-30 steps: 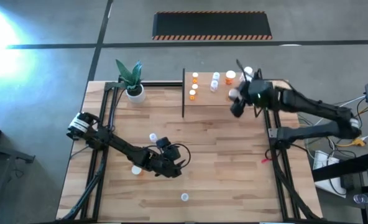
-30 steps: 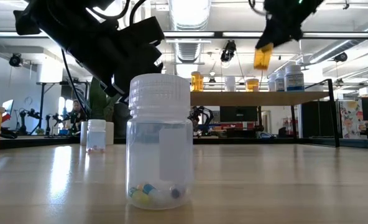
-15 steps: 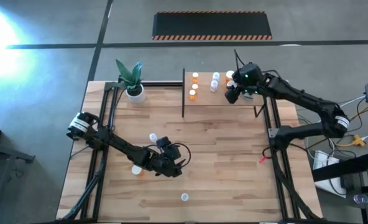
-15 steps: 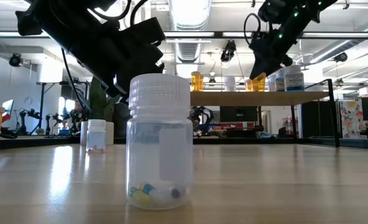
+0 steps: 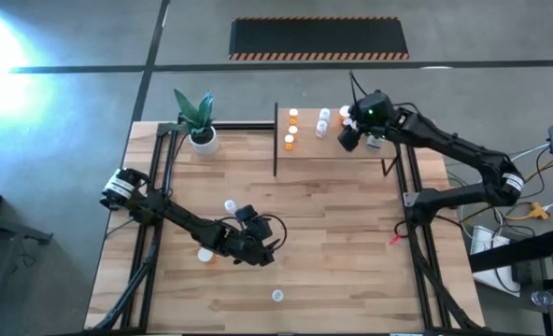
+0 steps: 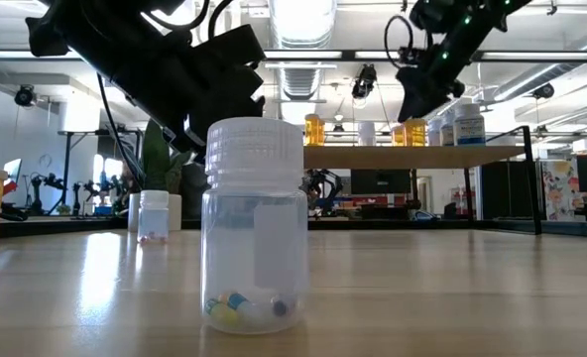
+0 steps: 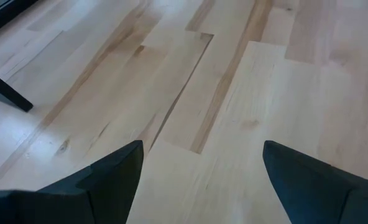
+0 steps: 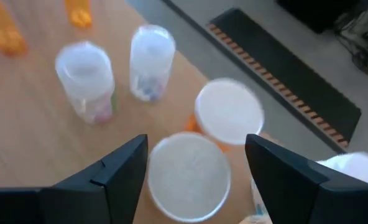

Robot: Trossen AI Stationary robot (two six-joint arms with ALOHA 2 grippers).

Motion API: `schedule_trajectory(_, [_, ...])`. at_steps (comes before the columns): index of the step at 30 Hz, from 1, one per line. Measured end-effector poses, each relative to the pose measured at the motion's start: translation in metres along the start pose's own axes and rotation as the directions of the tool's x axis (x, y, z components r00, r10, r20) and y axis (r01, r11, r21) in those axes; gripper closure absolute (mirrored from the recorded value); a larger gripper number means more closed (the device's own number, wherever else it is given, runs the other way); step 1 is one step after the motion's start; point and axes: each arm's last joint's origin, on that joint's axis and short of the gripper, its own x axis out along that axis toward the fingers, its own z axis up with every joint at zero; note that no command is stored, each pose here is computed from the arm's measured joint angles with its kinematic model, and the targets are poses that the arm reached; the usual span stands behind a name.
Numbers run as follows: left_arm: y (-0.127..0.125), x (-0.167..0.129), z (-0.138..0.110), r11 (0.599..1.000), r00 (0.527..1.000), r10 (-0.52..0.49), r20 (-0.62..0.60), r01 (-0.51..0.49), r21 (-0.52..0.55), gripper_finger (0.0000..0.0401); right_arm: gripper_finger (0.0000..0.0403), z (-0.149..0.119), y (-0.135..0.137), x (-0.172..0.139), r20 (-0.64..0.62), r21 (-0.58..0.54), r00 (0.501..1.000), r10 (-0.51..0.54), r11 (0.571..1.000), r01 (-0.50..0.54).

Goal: Pick and place medicine bottles onto shelf by color
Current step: Put the big orange pill bottle on the shelf aligned with the other big orange pill bottle, then put the big orange pill bottle on the shelf aligned with the other big orange pill bottles

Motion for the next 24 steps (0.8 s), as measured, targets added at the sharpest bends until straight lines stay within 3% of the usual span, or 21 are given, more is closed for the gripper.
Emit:
schedule_trajectory(9, [-0.001,-0.001,0.003,0.999,1.000,-0.003,0.001,0.003,0.036,0.0088,0.0145,0.015,0.006,-0.042,0.168,0.026,0.966,0.196,0.979,-0.203])
schedule_trajectory(14, [0.001,-0.033,0.030,0.984,0.997,-0.053,-0.052,0.061,0.168,0.0088,0.0154,0.003,0.044,-0.065,0.194,-0.084,0.915,0.353,0.936,-0.343])
schedule_trajectory(18, [0.018,-0.077,0.050,0.987,0.986,-0.026,-0.164,0.052,0.152,0.0088,0.0161,-0.017,0.086,-0.078,0.167,-0.167,0.859,0.484,0.873,-0.459])
schedule_trajectory(21, [0.032,-0.110,0.050,0.993,0.945,-0.044,-0.323,0.077,0.088,0.0088,0.0166,-0.038,0.116,-0.083,0.140,-0.232,0.847,0.513,0.848,-0.476])
schedule_trajectory(24, [0.042,-0.138,0.036,0.997,0.848,-0.066,-0.525,0.070,-0.012,0.0088,0.0168,-0.063,0.143,-0.090,0.118,-0.286,0.842,0.526,0.830,-0.479])
